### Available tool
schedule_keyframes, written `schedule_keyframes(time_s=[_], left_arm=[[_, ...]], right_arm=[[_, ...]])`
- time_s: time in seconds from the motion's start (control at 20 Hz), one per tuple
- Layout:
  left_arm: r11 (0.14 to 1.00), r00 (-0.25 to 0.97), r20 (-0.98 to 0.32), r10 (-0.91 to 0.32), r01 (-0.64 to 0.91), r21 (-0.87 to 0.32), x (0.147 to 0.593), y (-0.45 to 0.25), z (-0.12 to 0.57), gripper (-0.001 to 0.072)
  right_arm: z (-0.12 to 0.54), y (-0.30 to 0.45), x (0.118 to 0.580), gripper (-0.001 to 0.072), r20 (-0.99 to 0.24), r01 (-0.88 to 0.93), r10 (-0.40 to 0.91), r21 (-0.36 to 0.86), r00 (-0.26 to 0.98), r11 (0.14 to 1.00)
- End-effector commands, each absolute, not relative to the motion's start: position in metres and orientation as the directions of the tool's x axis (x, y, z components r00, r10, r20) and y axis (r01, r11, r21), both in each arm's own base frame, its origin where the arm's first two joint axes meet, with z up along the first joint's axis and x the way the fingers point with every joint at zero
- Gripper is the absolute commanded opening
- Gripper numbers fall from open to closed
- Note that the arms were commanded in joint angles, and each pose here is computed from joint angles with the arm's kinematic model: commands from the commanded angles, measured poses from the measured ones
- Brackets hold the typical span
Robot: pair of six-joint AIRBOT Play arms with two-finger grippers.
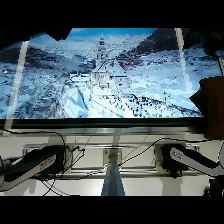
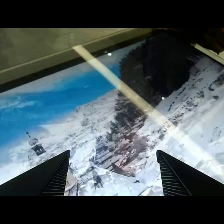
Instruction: Fold the clothes and pants, and hang the long-sleeved shirts on hangers.
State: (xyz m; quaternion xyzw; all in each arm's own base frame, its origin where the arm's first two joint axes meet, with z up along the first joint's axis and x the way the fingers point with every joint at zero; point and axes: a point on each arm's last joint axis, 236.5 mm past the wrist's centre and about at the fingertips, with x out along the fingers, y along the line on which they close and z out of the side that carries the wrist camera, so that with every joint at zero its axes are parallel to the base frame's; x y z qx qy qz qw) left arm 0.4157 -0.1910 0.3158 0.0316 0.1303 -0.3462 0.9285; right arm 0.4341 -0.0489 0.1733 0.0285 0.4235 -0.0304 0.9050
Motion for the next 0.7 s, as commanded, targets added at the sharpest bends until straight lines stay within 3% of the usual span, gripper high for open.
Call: schedule_keyframes(time_s=[0.0, 0.15, 0.65], left_arm=[[0.759, 0.727, -0.264, -0.634, 0.650, -0.031, 0.416, -0.191, 0.316, 0.0592], [0.759, 0.727, -0.264, -0.634, 0.650, -0.031, 0.416, -0.191, 0.316, 0.0593], [0.759, 0.727, -0.264, -0.634, 0.651, -0.032, 0.416, -0.191, 0.316, 0.0592]], right_arm=[[0.181, 0.032, 0.438, 0.0010, -0.752, -0.267, -0.016, -0.254, 0.659, 0.930], [0.185, 0.031, 0.439, 0.0011, -0.734, -0.290, -0.093, -0.377, 0.673, 0.880], [0.180, 0.045, 0.435, 0.0012, -0.756, -0.315, -0.035, -0.314, 0.654, 0.896]])
